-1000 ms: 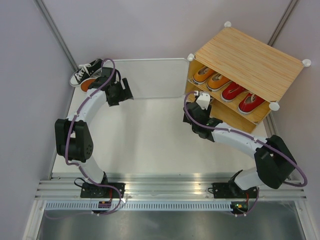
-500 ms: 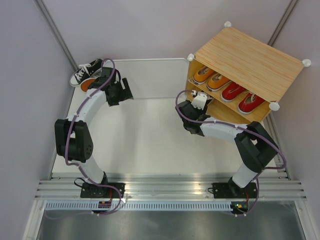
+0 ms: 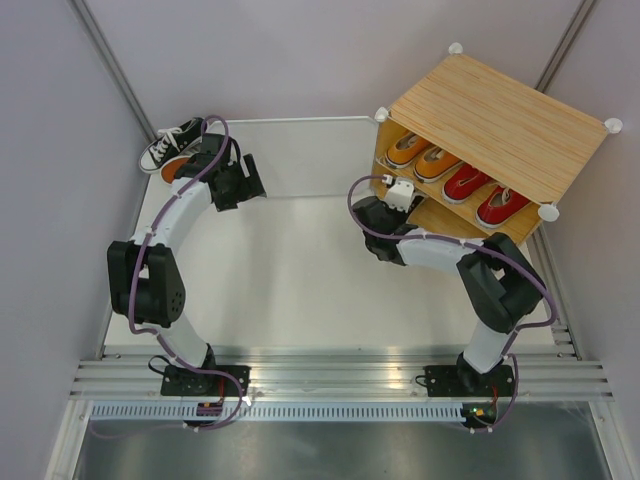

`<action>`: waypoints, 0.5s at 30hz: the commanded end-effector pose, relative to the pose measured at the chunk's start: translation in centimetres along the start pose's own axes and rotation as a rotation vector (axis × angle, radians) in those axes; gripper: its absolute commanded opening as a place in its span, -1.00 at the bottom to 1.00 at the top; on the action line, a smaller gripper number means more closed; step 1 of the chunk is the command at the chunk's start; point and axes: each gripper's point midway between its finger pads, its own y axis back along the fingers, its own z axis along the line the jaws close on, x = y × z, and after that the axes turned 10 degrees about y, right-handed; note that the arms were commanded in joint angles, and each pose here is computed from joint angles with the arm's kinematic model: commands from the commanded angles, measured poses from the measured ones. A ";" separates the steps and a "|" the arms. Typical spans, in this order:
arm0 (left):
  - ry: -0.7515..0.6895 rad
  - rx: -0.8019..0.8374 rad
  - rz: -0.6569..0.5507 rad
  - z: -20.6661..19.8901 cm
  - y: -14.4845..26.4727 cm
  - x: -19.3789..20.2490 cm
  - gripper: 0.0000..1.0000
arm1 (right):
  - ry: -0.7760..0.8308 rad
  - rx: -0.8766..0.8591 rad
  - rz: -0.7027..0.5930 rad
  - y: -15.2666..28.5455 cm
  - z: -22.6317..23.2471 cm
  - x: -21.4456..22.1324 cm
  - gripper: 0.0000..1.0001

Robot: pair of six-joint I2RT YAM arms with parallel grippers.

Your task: Place and organize the shoes in the shoe cabinet

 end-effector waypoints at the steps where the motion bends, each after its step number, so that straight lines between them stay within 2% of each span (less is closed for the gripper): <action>1: 0.020 0.031 -0.049 -0.7 1.2 -1.0 0.75 | -0.074 0.069 -0.108 -1.5 -1.3 -4.8 -0.99; 15: 0.020 0.034 -0.023 -0.6 0.6 -0.4 0.76 | -0.083 0.068 -0.200 -6.1 0.8 -8.6 -0.99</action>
